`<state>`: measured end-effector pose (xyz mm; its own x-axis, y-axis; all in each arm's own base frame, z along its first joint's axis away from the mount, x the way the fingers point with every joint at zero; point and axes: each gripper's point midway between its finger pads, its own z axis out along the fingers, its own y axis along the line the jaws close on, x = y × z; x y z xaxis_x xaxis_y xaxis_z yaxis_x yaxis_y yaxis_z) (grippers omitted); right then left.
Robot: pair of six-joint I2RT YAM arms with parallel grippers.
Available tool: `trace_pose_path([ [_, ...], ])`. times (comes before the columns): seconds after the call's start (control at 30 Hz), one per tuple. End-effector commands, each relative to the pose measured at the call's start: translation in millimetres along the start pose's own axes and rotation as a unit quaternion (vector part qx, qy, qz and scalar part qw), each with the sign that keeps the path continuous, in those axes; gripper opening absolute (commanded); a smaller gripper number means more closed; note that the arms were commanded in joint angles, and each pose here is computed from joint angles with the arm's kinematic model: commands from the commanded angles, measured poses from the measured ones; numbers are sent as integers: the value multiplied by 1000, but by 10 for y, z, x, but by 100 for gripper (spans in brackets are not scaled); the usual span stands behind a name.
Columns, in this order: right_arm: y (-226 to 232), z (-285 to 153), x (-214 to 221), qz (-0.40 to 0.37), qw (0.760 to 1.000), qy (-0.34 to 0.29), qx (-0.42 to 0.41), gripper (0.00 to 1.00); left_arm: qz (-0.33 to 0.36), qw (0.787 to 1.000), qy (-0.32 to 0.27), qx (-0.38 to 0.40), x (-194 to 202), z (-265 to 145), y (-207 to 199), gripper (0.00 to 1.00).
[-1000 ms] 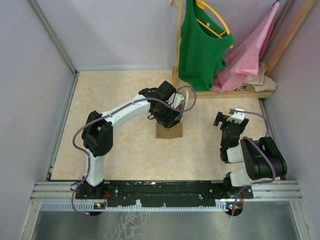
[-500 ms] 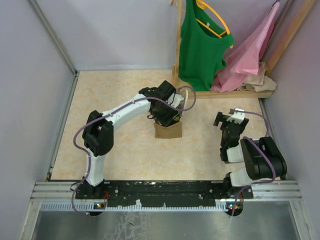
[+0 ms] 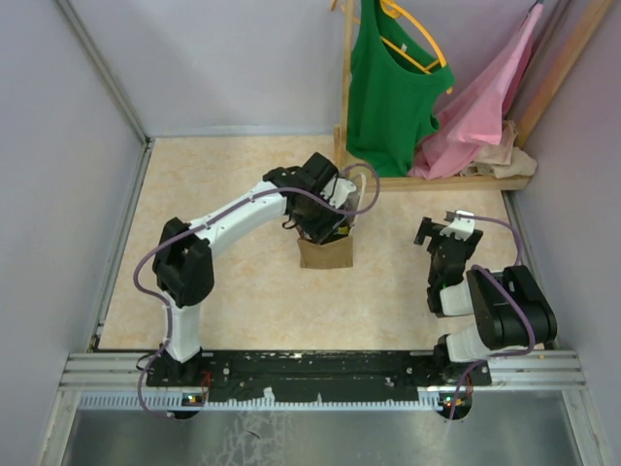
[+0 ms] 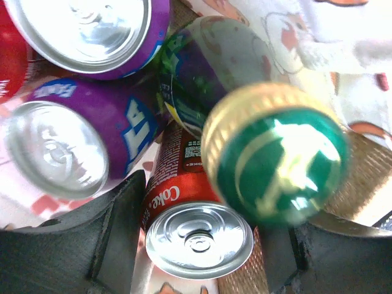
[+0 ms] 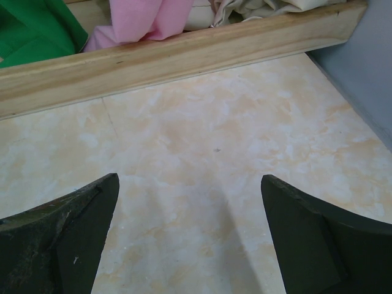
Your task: Take the beverage out of the canvas bag
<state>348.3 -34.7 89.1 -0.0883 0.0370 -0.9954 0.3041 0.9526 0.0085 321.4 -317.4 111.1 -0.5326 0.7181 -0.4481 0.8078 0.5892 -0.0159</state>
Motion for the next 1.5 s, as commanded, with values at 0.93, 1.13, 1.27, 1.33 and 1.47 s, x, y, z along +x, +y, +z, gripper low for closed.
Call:
trace_pose_path([
  [0.93, 2, 57, -200, 15, 999, -32, 4, 99, 91, 963, -241, -74, -1273, -1780, 147, 0],
  [1.13, 2, 57, -200, 15, 999, -32, 4, 99, 86, 951, -262, -137, -1426, -1968, 384, 0],
  [1.27, 1, 57, -199, 15, 999, -32, 5, 99, 62, 942, -273, -185, -1436, -2126, 678, 0],
  [1.33, 1, 57, -200, 15, 999, -32, 4, 99, 44, 938, -279, -199, -1401, -2200, 854, 0],
  [1.47, 1, 57, -200, 14, 999, -32, 4, 99, 6, 930, -293, -224, -1272, -2350, 1204, 0],
])
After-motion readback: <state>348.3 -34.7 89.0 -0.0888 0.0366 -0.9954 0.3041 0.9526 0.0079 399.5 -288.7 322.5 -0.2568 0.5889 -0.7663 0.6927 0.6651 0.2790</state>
